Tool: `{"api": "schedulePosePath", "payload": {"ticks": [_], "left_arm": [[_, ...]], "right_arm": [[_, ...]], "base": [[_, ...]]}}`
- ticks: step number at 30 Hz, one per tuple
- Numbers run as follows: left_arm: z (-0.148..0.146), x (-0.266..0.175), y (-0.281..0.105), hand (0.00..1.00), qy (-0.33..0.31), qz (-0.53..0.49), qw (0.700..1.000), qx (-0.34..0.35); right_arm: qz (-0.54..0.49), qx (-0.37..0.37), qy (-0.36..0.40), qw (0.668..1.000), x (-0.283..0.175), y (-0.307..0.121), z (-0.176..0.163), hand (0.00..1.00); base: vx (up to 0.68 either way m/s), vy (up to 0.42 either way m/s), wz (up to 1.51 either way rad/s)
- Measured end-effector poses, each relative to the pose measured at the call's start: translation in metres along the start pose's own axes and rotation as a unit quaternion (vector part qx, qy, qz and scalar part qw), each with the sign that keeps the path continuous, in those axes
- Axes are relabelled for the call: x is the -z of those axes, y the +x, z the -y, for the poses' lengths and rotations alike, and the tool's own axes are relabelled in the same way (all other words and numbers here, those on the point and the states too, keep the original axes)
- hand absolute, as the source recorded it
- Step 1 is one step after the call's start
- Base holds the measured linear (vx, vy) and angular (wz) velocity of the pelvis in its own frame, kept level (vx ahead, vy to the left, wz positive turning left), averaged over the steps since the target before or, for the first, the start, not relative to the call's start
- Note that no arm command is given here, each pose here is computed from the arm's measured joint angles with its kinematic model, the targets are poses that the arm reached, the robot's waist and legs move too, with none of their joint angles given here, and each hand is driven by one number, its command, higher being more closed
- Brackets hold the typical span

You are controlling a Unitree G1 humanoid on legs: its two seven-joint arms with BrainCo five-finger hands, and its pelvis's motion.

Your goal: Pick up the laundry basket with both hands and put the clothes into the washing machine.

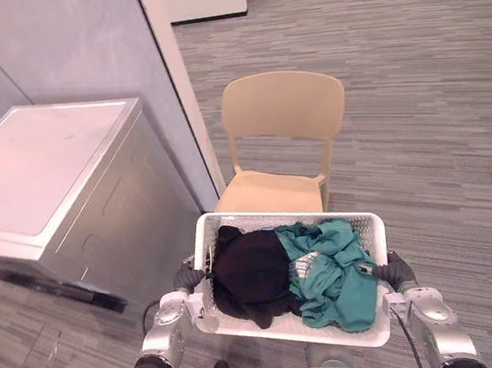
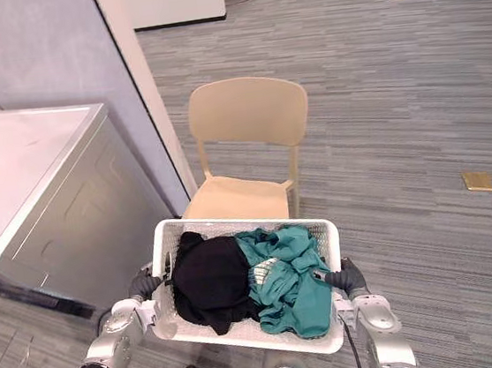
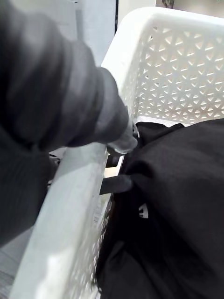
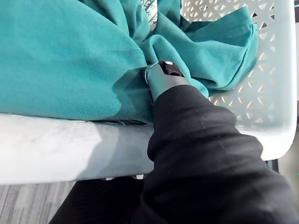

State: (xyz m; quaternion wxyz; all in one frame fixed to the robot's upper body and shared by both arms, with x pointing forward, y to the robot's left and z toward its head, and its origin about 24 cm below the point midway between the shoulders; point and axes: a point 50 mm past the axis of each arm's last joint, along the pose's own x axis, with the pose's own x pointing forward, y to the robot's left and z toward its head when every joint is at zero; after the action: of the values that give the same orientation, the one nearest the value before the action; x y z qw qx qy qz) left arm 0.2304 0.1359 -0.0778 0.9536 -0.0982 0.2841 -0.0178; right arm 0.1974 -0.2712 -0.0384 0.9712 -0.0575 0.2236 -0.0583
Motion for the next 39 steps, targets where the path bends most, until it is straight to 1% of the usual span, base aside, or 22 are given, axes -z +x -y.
{"api": "schedulePosePath", "payload": {"ticks": [2, 3, 6, 7, 8, 10, 11, 13, 15, 19, 22, 24, 27, 31, 34, 39], "left_arm": [[-0.002, -0.012, 0.004, 1.00, 0.010, 0.015, 1.000, -0.005], [-0.002, -0.025, 0.009, 1.00, 0.017, 0.031, 0.999, -0.009], [0.000, -0.077, 0.027, 1.00, 0.048, 0.085, 0.995, -0.011], [0.006, -0.103, 0.034, 1.00, 0.056, 0.111, 0.992, -0.013], [0.009, -0.115, 0.037, 1.00, 0.059, 0.124, 0.990, -0.015], [0.014, -0.163, 0.043, 1.00, 0.063, 0.168, 0.983, -0.021], [0.016, -0.180, 0.045, 1.00, 0.062, 0.183, 0.981, -0.026], [0.017, -0.214, 0.045, 1.00, 0.059, 0.207, 0.976, -0.040], [0.018, -0.237, 0.043, 1.00, 0.053, 0.223, 0.972, -0.047], [0.020, -0.266, 0.039, 1.00, 0.036, 0.243, 0.968, -0.057], [0.026, -0.297, 0.029, 1.00, 0.031, 0.275, 0.959, -0.055], [0.027, -0.329, 0.016, 1.00, 0.037, 0.312, 0.948, -0.058], [0.027, -0.363, -0.003, 1.00, 0.050, 0.357, 0.931, -0.065], [0.037, -0.412, -0.036, 1.00, 0.048, 0.422, 0.904, -0.058], [0.039, -0.426, -0.050, 1.00, 0.040, 0.448, 0.892, -0.053], [0.040, -0.436, -0.061, 1.00, 0.037, 0.472, 0.879, -0.049]], "right_arm": [[0.016, -0.007, -0.002, 1.000, -0.011, 0.007, -0.004, 1.00], [0.032, -0.015, -0.007, 0.999, -0.023, 0.015, -0.008, 1.00], [0.089, -0.023, -0.026, 0.995, -0.075, 0.044, -0.012, 1.00], [0.112, -0.018, -0.030, 0.993, -0.101, 0.056, -0.011, 1.00], [0.126, -0.017, -0.036, 0.991, -0.115, 0.061, -0.010, 1.00], [0.173, -0.007, -0.051, 0.984, -0.172, 0.077, -0.011, 1.00], [0.189, -0.004, -0.051, 0.981, -0.195, 0.082, -0.012, 1.00], [0.228, 0.003, -0.045, 0.973, -0.244, 0.086, -0.017, 1.00], [0.250, 0.010, -0.036, 0.968, -0.273, 0.085, -0.022, 1.00], [0.261, 0.010, -0.014, 0.965, -0.296, 0.085, -0.032, 1.00], [0.276, 0.012, -0.006, 0.961, -0.310, 0.082, -0.037, 1.00], [0.300, 0.009, 0.001, 0.954, -0.330, 0.075, -0.039, 1.00], [0.335, 0.003, 0.008, 0.942, -0.359, 0.064, -0.043, 1.00], [0.391, 0.006, 0.035, 0.920, -0.401, 0.040, -0.039, 1.00], [0.412, 0.006, 0.050, 0.910, -0.414, 0.031, -0.037, 1.00], [0.431, 0.003, 0.063, 0.900, -0.426, 0.023, -0.037, 1.00]], "base": [[-0.11, 0.093, 0.06], [-0.15, 0.082, -0.13], [-0.20, 0.074, -0.14], [-0.18, 0.041, -0.06], [-0.22, 0.027, -0.19], [-0.21, -0.079, -0.14], [-0.18, -0.127, -0.19], [-0.15, -0.108, -0.28], [-0.08, -0.096, -0.25], [0.00, -0.046, -0.17], [-0.01, -0.041, -0.03], [-0.03, -0.050, -0.02], [-0.03, -0.039, -0.07], [-0.04, -0.016, 0.02], [0.00, 0.000, 0.00], [-0.01, 0.007, -0.02]]}}
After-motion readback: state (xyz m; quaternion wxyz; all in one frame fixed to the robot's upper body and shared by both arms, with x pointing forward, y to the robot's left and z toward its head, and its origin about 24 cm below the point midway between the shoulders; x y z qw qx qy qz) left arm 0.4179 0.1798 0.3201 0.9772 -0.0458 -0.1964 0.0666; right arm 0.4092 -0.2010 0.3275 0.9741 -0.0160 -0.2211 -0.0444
